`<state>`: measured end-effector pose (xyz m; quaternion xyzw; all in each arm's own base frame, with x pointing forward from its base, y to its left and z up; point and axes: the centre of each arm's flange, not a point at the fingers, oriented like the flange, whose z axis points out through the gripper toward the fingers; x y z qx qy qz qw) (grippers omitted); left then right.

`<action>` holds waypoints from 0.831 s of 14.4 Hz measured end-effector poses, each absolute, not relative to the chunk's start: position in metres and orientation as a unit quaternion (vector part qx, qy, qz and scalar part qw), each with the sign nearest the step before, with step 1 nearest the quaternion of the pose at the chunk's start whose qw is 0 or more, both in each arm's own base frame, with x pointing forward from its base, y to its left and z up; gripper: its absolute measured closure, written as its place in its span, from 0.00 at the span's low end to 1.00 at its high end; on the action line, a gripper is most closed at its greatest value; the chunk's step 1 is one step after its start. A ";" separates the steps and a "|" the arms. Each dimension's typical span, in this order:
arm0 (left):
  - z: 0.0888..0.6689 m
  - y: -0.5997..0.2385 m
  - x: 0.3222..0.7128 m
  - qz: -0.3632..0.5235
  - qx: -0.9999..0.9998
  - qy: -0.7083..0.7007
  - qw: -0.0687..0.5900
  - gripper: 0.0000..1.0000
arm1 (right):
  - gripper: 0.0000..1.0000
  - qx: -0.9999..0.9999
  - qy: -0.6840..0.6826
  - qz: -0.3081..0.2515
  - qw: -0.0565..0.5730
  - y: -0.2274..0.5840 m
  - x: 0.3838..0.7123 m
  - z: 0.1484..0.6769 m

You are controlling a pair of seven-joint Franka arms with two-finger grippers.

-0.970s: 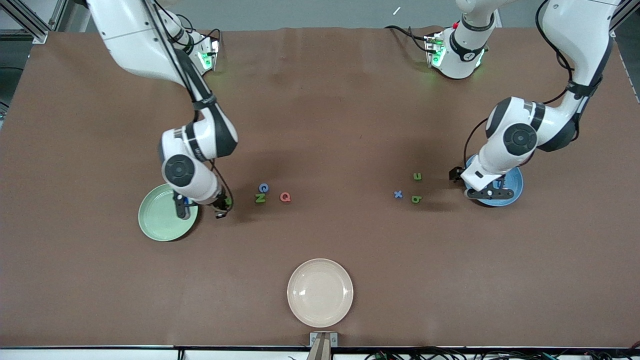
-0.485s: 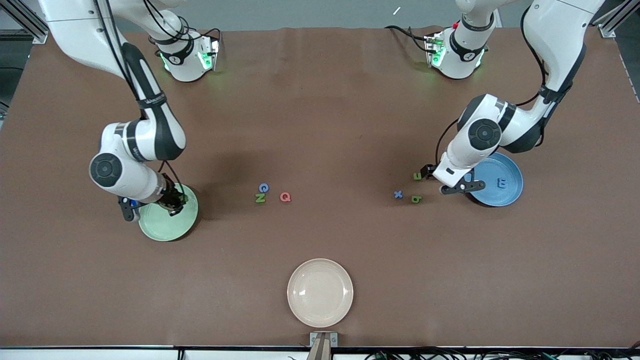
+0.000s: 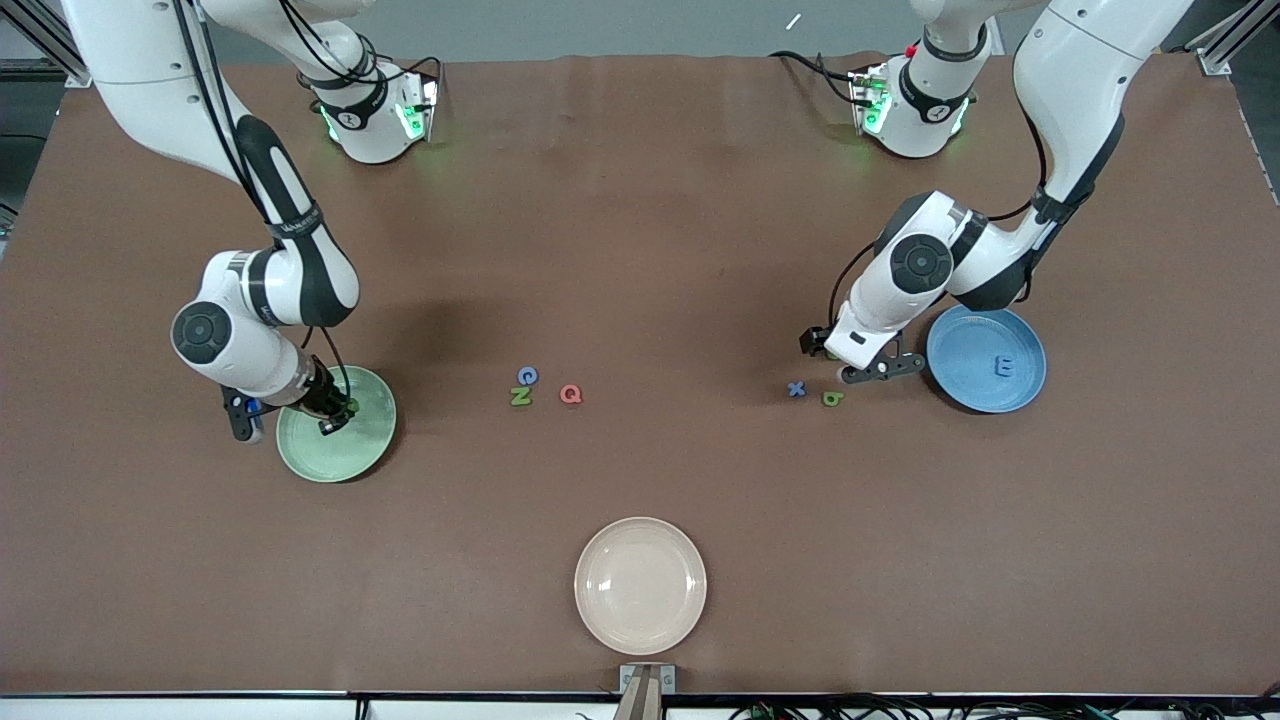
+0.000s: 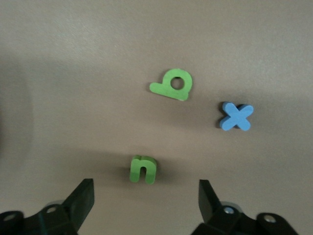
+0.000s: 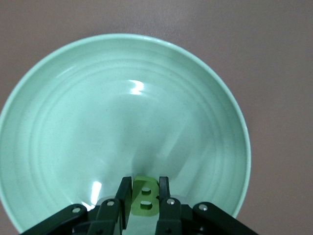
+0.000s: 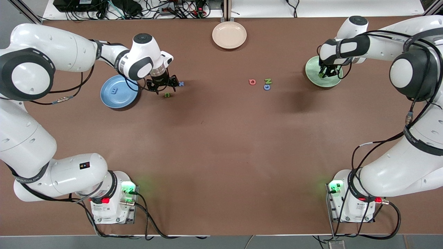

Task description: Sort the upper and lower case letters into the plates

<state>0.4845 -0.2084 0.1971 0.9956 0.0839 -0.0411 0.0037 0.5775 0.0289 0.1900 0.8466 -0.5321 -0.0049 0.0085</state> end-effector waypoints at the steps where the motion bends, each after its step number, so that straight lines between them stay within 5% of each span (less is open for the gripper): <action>1: 0.195 -0.209 0.484 -0.041 0.996 0.080 0.003 0.17 | 0.74 0.847 -0.531 -0.005 0.009 0.030 0.577 0.184; 6: 0.187 -0.209 0.482 -0.040 0.997 0.070 0.003 0.26 | 0.70 0.849 -0.528 -0.005 0.009 0.030 0.577 0.182; 8: 0.185 -0.209 0.482 -0.042 0.997 0.069 0.003 0.35 | 0.52 0.852 -0.524 -0.005 0.009 0.030 0.578 0.184; 12: 0.178 -0.209 0.480 -0.041 0.997 0.070 -0.002 0.37 | 0.11 0.853 -0.519 -0.046 0.024 0.037 0.597 0.241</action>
